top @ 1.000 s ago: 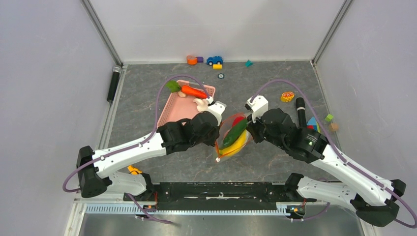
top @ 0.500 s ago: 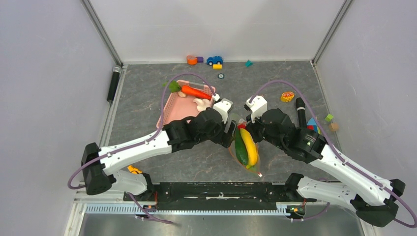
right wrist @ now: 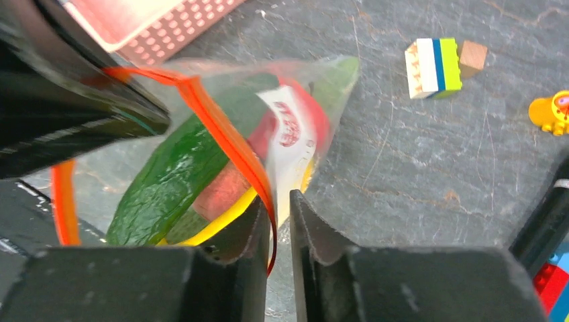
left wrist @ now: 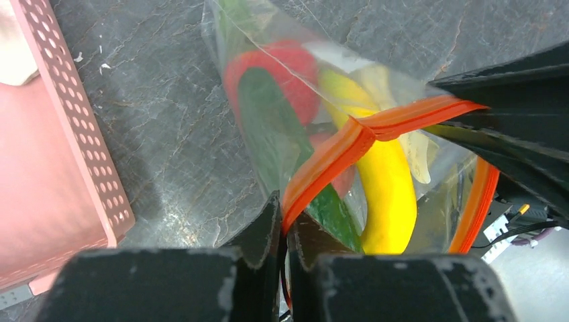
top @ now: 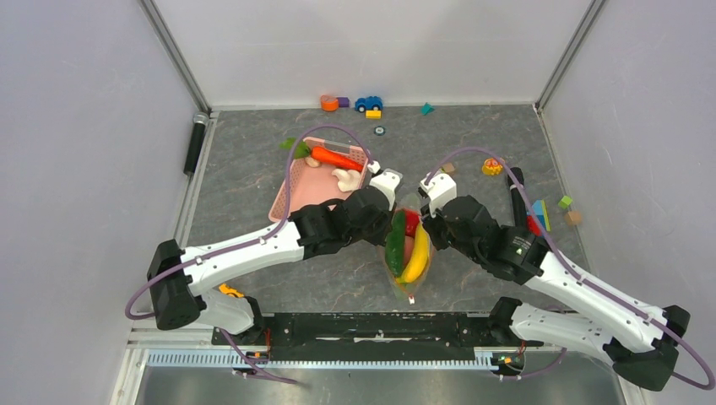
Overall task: Place the food in the zip-top bag and seal the zipper
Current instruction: Adjust the zipper food storage bag at the center of the board.
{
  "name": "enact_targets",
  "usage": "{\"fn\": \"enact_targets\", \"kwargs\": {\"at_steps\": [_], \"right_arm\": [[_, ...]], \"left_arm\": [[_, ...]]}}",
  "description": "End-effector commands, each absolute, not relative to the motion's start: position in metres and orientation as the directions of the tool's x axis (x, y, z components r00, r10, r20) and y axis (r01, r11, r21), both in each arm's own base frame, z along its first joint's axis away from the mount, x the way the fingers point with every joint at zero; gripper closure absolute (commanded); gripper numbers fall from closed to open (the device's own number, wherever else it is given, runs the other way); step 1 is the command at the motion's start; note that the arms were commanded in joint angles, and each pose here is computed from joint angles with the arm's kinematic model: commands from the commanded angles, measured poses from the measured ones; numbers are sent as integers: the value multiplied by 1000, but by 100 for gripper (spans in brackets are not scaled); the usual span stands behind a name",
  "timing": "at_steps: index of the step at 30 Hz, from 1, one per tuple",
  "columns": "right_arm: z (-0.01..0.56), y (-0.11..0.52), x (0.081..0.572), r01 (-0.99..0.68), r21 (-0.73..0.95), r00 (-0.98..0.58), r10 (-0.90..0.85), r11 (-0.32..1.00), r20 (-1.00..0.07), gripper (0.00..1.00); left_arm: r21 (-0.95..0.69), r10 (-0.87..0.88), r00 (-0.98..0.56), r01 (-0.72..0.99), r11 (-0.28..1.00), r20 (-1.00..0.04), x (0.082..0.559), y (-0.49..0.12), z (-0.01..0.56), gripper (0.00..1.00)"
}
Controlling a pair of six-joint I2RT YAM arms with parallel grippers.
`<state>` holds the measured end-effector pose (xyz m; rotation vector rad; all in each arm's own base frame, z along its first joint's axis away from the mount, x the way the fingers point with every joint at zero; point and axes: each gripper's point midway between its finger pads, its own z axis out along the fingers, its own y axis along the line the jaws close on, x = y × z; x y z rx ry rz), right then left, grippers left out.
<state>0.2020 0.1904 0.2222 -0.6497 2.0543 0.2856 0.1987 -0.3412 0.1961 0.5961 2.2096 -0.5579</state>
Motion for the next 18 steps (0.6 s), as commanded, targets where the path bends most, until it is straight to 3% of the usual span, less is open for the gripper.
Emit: {"fn": "enact_targets", "kwargs": {"at_steps": [1, 5, 12, 18], "right_arm": [[205, 178, 206, -476, -54, -447, -294, 878, -845, 75], [182, 177, 195, -486, -14, -489, -285, 874, -824, 61], [176, 186, 181, -544, 66, -494, -256, 837, -831, 42], [188, 199, 178, -585, 132, -455, -189, 800, -870, 42]], "left_arm": [[-257, 111, -588, 506, 824, -801, 207, -335, 227, 93], [-252, 72, -592, 446, 859, -803, 213, -326, 225, 98], [-272, 26, -604, 397, 877, -797, 215, -321, 222, 98], [-286, 5, -615, 373, 883, -788, 215, -320, 219, 98]]}}
